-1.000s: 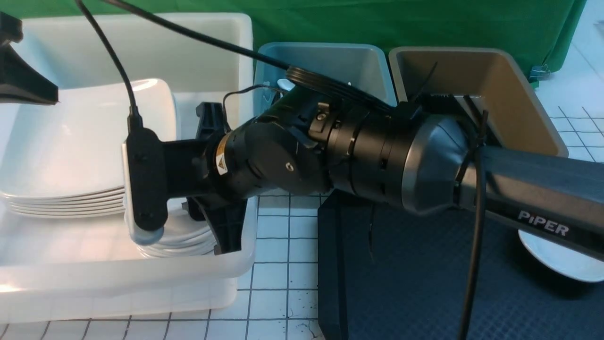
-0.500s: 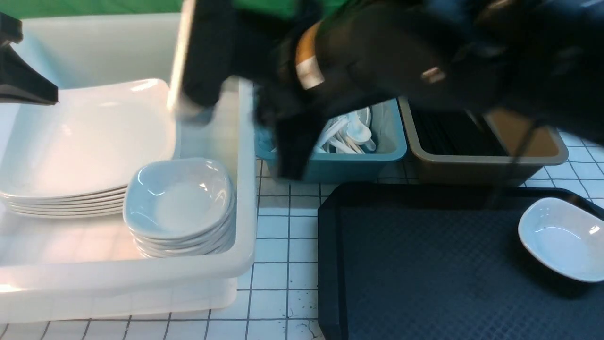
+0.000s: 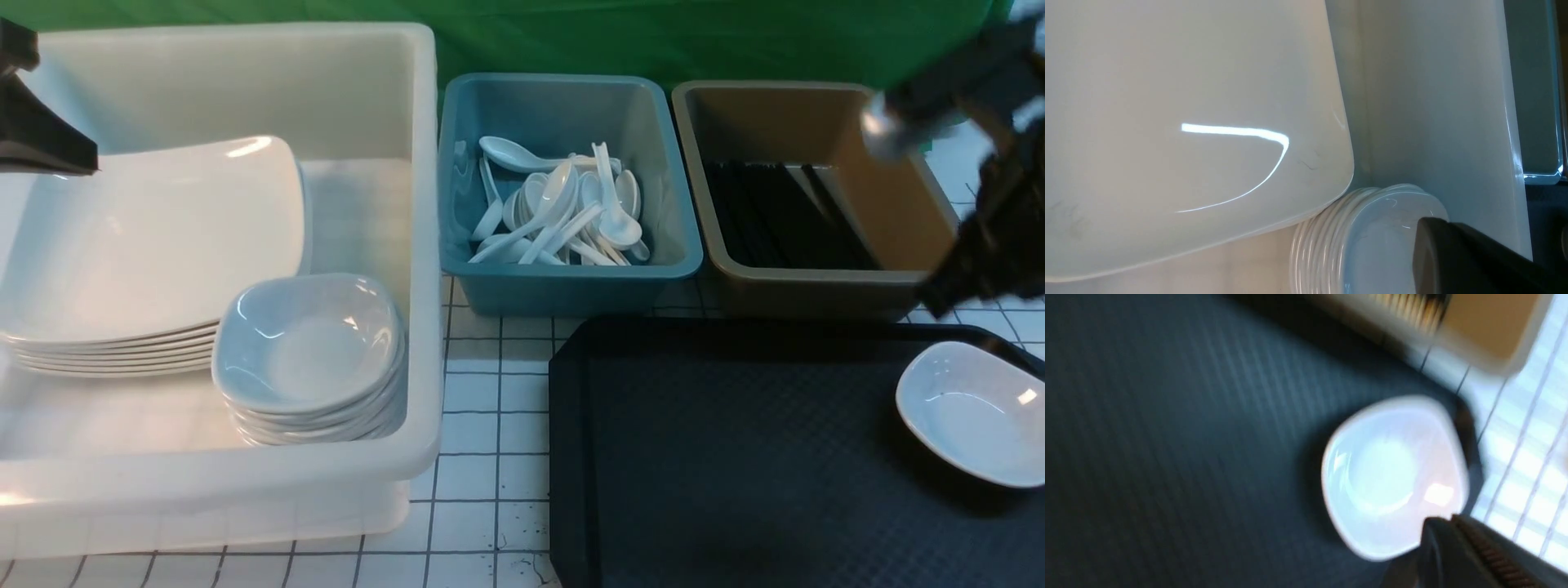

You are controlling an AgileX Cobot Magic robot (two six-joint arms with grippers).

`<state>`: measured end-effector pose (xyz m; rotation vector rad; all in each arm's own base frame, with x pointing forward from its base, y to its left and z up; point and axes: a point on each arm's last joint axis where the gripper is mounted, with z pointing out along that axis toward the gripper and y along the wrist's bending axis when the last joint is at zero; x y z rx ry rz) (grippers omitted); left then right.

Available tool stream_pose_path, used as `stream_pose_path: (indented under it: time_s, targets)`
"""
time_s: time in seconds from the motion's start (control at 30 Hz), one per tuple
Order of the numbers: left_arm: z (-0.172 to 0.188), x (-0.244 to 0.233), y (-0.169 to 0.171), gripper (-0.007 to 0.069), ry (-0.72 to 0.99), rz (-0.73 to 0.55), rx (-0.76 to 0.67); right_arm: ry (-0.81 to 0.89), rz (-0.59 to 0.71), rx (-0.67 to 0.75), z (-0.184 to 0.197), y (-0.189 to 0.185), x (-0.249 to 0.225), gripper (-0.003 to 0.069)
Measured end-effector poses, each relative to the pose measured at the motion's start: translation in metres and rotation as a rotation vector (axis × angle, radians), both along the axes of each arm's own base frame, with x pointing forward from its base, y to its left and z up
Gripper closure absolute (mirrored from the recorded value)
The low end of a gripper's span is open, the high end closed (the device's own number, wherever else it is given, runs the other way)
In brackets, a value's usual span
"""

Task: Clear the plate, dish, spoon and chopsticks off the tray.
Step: Use the right arm to grab a small plate from the dinner plate

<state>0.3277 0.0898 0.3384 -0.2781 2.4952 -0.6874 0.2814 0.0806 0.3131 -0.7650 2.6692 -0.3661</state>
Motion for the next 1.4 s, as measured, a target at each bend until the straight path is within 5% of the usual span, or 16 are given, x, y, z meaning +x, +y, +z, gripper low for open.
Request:
stream_pose_path:
  time_s: [0.27,0.77,0.93,1.1,1.4]
  targets:
    - [0.003,0.003,-0.002,0.0620,-0.030,0.019,-0.041,0.162,-0.003,-0.019,-0.072,0.002,0.018,0.0228]
    - [0.003,0.003,-0.002,0.0614,-0.026,0.026,-0.046,0.284,-0.006,-0.248,-0.155,-0.002,0.049,0.0195]
    - [0.003,0.003,-0.002,0.0607,-0.026,0.026,-0.046,0.271,-0.022,-0.242,-0.164,-0.001,0.052,0.0261]
    - [0.003,0.003,-0.002,0.0607,-0.028,0.026,-0.050,0.283,-0.046,-0.270,-0.162,-0.003,0.052,0.0552]
    - [0.004,0.003,-0.002,0.0607,-0.029,0.028,-0.055,0.253,-0.066,-0.193,-0.091,0.025,0.015,0.0622]
